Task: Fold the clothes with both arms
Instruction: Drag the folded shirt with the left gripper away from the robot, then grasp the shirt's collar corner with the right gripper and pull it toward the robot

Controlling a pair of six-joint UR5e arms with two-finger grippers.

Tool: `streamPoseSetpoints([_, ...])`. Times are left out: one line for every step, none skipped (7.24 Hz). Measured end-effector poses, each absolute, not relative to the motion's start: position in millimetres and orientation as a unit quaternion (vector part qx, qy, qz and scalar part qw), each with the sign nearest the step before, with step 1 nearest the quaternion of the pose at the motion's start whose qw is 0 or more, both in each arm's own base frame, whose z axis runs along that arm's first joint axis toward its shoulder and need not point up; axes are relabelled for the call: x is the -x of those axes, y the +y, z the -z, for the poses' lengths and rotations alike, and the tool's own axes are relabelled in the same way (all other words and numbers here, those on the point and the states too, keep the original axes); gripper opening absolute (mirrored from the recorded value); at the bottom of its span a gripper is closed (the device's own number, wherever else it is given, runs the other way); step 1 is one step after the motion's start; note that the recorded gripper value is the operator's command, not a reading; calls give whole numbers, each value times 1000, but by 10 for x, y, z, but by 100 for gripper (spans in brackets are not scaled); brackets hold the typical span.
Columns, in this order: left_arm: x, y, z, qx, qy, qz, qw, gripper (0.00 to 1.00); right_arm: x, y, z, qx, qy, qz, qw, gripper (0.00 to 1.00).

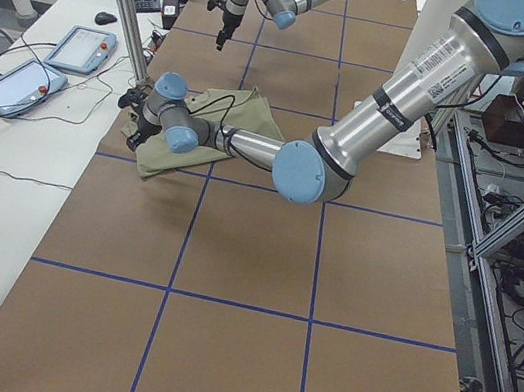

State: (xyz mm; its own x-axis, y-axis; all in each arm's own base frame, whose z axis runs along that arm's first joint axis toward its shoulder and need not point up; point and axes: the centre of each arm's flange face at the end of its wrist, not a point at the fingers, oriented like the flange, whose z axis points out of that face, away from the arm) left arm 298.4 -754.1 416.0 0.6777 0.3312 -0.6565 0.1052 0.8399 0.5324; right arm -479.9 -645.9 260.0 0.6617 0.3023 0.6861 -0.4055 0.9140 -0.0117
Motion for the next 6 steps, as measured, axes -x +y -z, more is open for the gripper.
streamPoseSetpoints([-2887, -7487, -4133, -258, 426, -67, 865, 100, 5047, -6289, -2418, -44, -376, -240, 894, 82])
streamPoseSetpoints([-2846, -7442, -4144, -249, 438, -66, 861, 100, 5301, -6089, -2292, -16, -385, -278, 880, 74])
streamPoseSetpoints([-2841, -7418, -4157, -245, 443, -66, 860, 100, 5538, -5883, -2226, 8, -388, -303, 870, 74])
streamPoseSetpoints([-2852, -7405, -4162, -244, 444, -66, 860, 100, 5726, -5708, -2204, 20, -388, -313, 867, 74])
streamPoseSetpoints([-2874, -7394, -4163, -242, 445, -67, 859, 100, 5858, -5585, -2214, 21, -385, -315, 867, 67])
streamPoseSetpoints([-2897, -7382, -4168, -241, 446, -68, 859, 100, 5954, -5494, -2239, 20, -382, -312, 870, 63])
